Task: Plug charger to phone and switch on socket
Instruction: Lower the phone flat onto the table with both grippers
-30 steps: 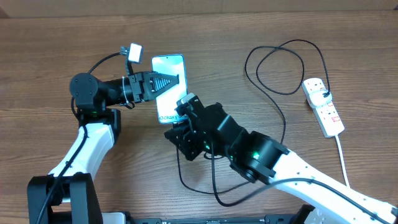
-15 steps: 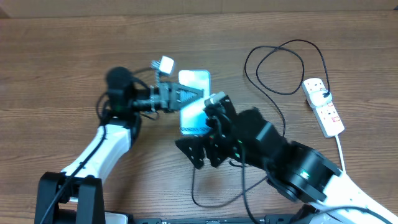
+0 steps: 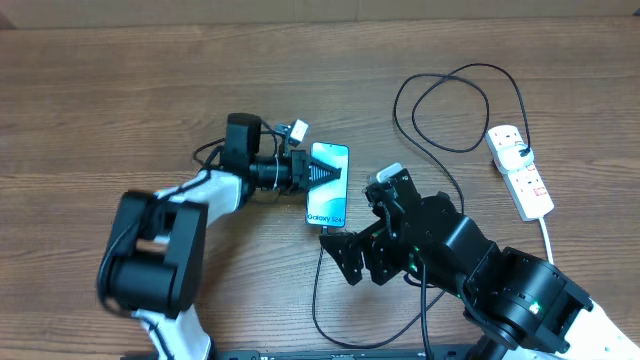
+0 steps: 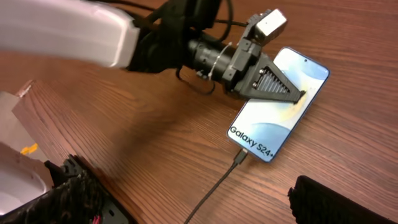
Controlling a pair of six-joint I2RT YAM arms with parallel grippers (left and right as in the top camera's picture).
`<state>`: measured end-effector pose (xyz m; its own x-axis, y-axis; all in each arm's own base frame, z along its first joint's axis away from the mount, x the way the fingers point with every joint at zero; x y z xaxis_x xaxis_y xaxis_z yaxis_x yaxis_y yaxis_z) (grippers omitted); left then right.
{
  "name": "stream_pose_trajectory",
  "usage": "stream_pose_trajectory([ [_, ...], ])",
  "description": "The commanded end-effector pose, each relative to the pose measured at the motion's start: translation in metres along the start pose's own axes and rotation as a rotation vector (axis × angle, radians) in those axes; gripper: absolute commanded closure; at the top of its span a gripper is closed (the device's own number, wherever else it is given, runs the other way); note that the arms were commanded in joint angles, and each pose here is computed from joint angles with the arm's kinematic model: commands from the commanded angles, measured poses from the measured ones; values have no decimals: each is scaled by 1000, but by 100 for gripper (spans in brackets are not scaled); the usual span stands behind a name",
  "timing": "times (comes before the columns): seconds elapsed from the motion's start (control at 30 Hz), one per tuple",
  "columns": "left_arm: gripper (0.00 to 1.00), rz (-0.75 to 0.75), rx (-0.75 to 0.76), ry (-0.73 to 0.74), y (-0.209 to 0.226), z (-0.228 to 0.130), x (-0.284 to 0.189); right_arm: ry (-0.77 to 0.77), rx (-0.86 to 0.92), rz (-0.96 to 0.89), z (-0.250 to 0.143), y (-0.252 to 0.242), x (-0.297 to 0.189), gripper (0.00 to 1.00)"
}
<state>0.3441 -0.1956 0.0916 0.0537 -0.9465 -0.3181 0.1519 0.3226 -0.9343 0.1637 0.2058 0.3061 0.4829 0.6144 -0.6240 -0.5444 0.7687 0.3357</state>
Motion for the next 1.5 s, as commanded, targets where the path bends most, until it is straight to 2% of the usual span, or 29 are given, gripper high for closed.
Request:
stream_pose_trajectory([
  [0.0,96,56,101,12,15,13,5,-25,0,-18,6,-2,-5,0],
  [0.13,96,256,53,45,43,4,1,-24,0,-19,6,-2,-5,0],
  [0.4,96,417,33,125,64,-18,-8,-34,1,-14,8,-1,-5,0],
  [0.57,96,444,27,121,67,-17,-10,-48,1,-7,11,1,-5,0],
  [0.87,93,678,-171,53,91,-20,-25,-54,2,-4,12,1,-5,0],
  [0.97,89,741,-197,54,97,-24,-30,-54,2,-4,12,1,-5,0],
  [1.2,64,820,-219,69,103,-31,-37,-54,1,-4,13,2,-3,0],
  [1.47,53,859,-231,78,106,-34,-41,-19,1,-21,11,1,12,0],
])
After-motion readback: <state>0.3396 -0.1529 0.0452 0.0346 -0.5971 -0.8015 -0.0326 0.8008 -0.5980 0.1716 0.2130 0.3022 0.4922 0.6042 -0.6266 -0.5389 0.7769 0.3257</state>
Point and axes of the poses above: each gripper's point midway between its finger pads, its own x axis out along the fingers, its own y axis along the line the jaws close on, z = x × y, the point moved 5 cm from there along -x, back along the fingers
